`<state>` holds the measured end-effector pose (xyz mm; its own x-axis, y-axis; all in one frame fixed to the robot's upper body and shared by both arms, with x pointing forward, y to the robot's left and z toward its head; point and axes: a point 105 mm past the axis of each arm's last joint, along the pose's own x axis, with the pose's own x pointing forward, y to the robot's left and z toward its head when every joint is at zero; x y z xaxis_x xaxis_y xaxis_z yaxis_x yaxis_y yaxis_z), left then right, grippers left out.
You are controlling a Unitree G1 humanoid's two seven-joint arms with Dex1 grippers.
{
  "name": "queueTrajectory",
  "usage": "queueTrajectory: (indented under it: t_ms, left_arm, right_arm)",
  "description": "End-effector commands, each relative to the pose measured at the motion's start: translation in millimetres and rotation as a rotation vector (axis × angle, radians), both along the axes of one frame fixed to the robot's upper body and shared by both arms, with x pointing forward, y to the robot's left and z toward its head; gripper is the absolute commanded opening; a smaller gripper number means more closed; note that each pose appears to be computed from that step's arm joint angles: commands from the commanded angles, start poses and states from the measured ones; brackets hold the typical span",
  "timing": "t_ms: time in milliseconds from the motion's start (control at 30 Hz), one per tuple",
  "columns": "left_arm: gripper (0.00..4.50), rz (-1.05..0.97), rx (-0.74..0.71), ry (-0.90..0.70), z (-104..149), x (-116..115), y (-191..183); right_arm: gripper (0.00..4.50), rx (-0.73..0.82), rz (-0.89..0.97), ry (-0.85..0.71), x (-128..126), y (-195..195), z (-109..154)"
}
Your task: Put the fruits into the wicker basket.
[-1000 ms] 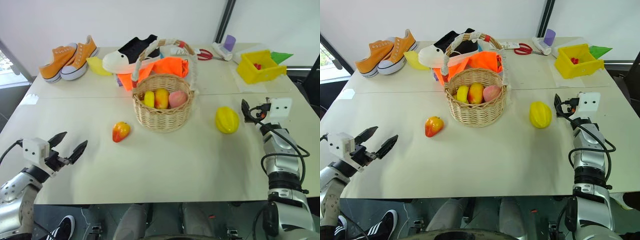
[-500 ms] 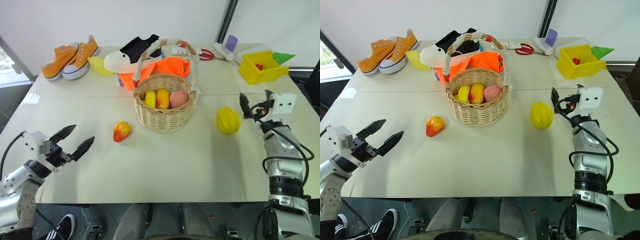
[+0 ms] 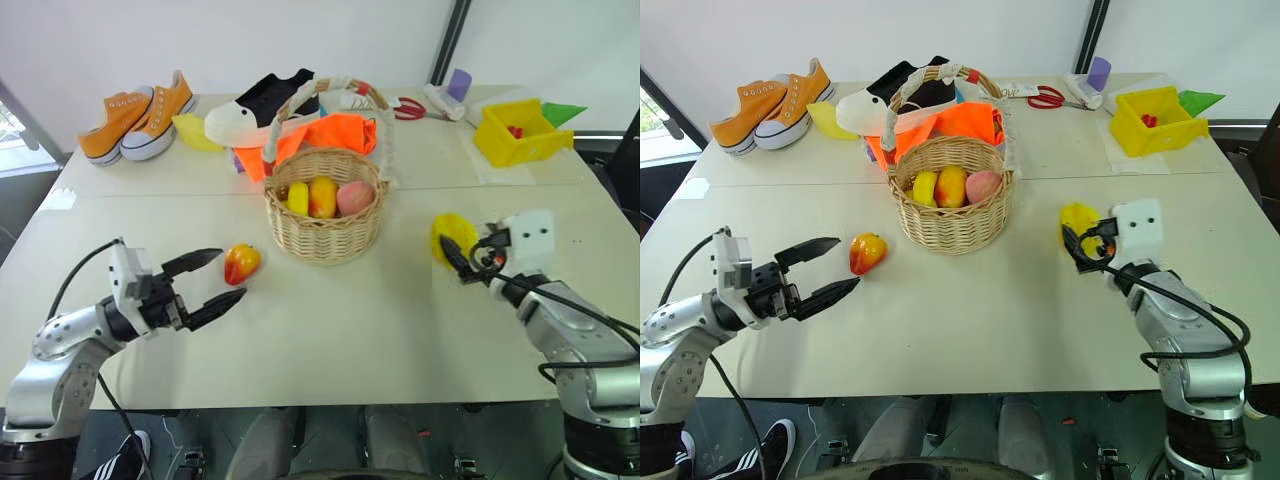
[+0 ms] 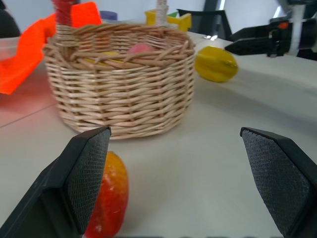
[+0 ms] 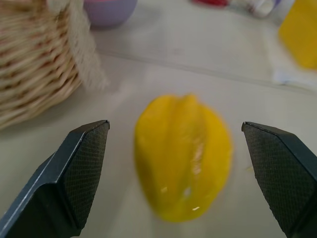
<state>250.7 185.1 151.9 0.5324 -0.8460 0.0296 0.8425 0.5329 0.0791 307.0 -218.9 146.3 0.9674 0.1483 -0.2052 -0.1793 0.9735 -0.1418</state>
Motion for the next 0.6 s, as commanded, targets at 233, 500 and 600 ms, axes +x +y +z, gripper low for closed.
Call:
queueTrajectory:
  t_ms: [233,500,600]
  left_arm:
    - [4.5,-0.056,0.001,-0.035,7,3,-11]
    - [4.5,-0.026,0.003,-0.036,5,1,-8]
    - [4.5,-0.013,0.001,-0.037,5,0,-6]
  right_arm:
    - [4.46,-0.205,-0.007,0.033,16,6,9]
    - [4.23,-0.213,-0.05,0.038,28,-2,-2]
    - [3.12,-0.208,-0.06,0.022,30,-4,0]
